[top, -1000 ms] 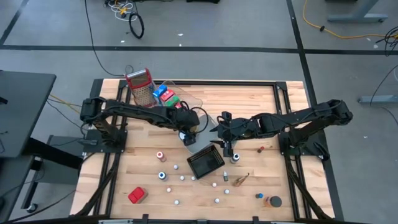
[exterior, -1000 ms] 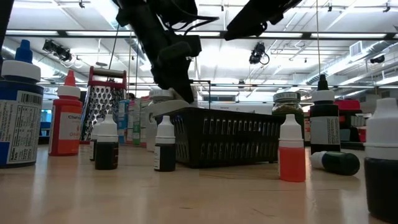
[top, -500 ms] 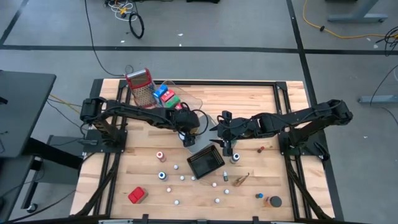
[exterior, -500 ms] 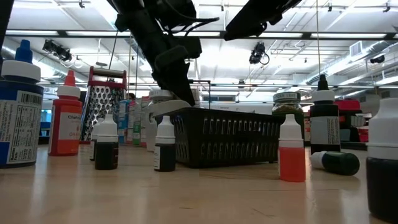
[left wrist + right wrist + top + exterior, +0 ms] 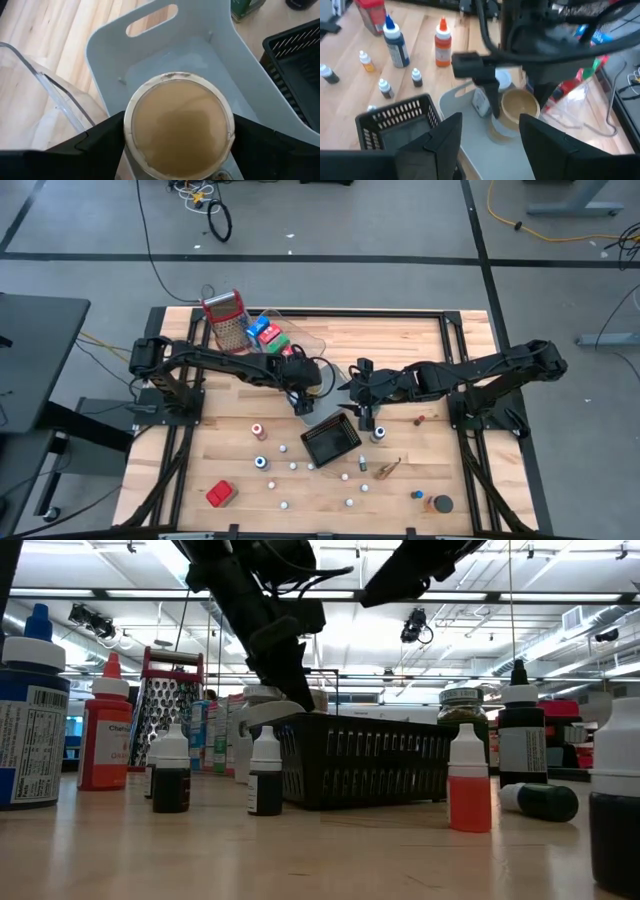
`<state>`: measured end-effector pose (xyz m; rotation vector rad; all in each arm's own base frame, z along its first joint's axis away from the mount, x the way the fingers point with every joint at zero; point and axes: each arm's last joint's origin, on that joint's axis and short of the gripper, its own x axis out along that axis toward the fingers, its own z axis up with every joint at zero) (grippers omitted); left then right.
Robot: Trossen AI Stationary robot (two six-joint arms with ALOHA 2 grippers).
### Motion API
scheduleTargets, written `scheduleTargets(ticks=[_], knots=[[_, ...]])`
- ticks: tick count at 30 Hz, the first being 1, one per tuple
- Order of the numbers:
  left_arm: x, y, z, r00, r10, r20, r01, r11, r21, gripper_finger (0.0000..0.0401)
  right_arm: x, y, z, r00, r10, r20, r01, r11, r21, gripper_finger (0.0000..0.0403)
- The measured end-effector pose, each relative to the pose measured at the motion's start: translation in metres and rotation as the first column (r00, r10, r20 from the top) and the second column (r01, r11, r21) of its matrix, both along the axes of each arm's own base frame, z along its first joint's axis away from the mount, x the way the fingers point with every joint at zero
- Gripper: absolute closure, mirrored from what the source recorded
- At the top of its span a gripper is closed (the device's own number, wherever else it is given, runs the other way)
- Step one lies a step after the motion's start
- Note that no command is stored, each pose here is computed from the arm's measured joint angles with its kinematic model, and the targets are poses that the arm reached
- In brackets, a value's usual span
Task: Pick & Place Kitchen Items
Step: Put the brown seasoning bottle into the white bin, then put the green seasoning bottle into the white bin
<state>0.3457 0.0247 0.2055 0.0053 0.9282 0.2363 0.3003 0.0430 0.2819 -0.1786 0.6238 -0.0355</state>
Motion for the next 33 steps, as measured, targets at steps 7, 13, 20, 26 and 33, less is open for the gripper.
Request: scheduleTargets(ticks=[7, 13, 20, 26, 33], knots=[[-0.003, 0.001, 0.019, 0.998, 0.028, 0.051, -0.03, 0.999, 0.038, 0.0074, -0.005, -0.006, -0.007, 0.993, -0.092, -0.079, 0.095, 0.995, 0.027, 0.017], [-0.019, 0.004, 0.06, 0.982, 0.092, 0.168, -0.114, 0.985, 0.13, 0.0074, -0.01, -0.007, -0.012, 0.977, -0.146, -0.154, 0.16, 0.984, 0.078, 0.0138], [-0.051, 0.004, 0.101, 0.958, 0.122, 0.258, -0.173, 0.968, 0.184, 0.0074, -0.021, -0.009, -0.022, 0.914, -0.287, -0.287, 0.344, 0.923, 0.171, 0.012], [-0.073, 0.005, 0.122, 0.938, 0.157, 0.309, -0.238, 0.94, 0.243, 0.0074, -0.026, -0.006, -0.044, 0.874, -0.328, -0.359, 0.41, 0.894, 0.181, 0.0119], [-0.079, 0.005, 0.124, 0.938, 0.173, 0.301, -0.256, 0.93, 0.262, 0.0074, -0.032, -0.006, -0.053, 0.855, -0.349, -0.383, 0.431, 0.89, 0.15, 0.0119]])
